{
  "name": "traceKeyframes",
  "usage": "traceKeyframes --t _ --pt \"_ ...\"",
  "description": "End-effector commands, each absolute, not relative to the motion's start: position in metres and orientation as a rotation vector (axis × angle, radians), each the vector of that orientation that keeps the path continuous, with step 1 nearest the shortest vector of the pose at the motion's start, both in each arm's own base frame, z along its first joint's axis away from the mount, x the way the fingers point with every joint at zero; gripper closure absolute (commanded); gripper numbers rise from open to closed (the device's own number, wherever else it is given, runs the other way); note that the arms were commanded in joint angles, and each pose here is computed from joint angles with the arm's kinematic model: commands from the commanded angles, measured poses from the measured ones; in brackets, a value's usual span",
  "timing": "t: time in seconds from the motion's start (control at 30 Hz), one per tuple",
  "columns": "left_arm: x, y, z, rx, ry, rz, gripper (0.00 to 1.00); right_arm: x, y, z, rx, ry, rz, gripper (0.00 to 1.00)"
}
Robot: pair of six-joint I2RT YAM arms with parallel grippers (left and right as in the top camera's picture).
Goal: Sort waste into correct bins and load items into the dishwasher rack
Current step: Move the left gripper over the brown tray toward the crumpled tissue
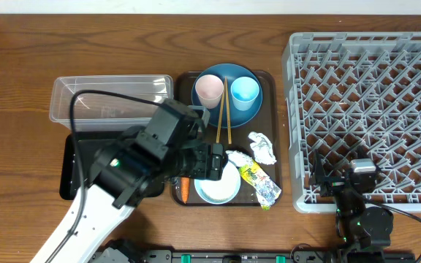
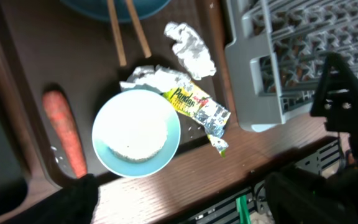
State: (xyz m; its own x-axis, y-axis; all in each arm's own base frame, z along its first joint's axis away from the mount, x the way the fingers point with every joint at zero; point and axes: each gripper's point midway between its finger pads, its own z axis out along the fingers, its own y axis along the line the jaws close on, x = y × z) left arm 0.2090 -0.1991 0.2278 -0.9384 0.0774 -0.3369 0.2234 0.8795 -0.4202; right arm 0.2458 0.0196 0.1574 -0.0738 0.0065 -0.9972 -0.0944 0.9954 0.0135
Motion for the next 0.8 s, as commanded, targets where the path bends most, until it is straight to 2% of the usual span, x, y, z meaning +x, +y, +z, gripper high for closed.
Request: traceKeyframes --t 0.0,0.1,0.33,0.37,0.4,0.57,0.77 --pt "0.209 -0.204 0.209 0.199 2.815 -0.621 0.17 0.246 0.021 0.156 -0.079 1.646 0.082 0.01" --pt "0.21 -0.211 0.192 0.251 2.867 -0.562 0.23 0.246 0.021 0.156 -0.079 1.646 0.082 0.01" --pt "0.222 -0.215 0.159 0.258 2.936 -0.419 0.78 0.246 0.021 0.156 -0.079 1.646 0.082 0.01" --pt "0.224 -0.216 0.156 0.258 2.938 -0.416 0.89 0.246 0.021 0.156 -0.079 1.646 0.082 0.01" --pt "0.225 -0.217 0.155 0.258 2.937 -0.416 0.94 0.246 0.021 0.156 -0.079 1.646 0.082 0.01" --pt "0.244 -0.212 0.156 0.236 2.862 -0.33 0.94 0.246 0.021 0.156 -0.079 1.646 0.082 0.01" --pt "0.233 -0.231 0.157 0.266 2.878 -0.423 0.83 0.246 0.021 0.156 -0.079 1.646 0.082 0.01"
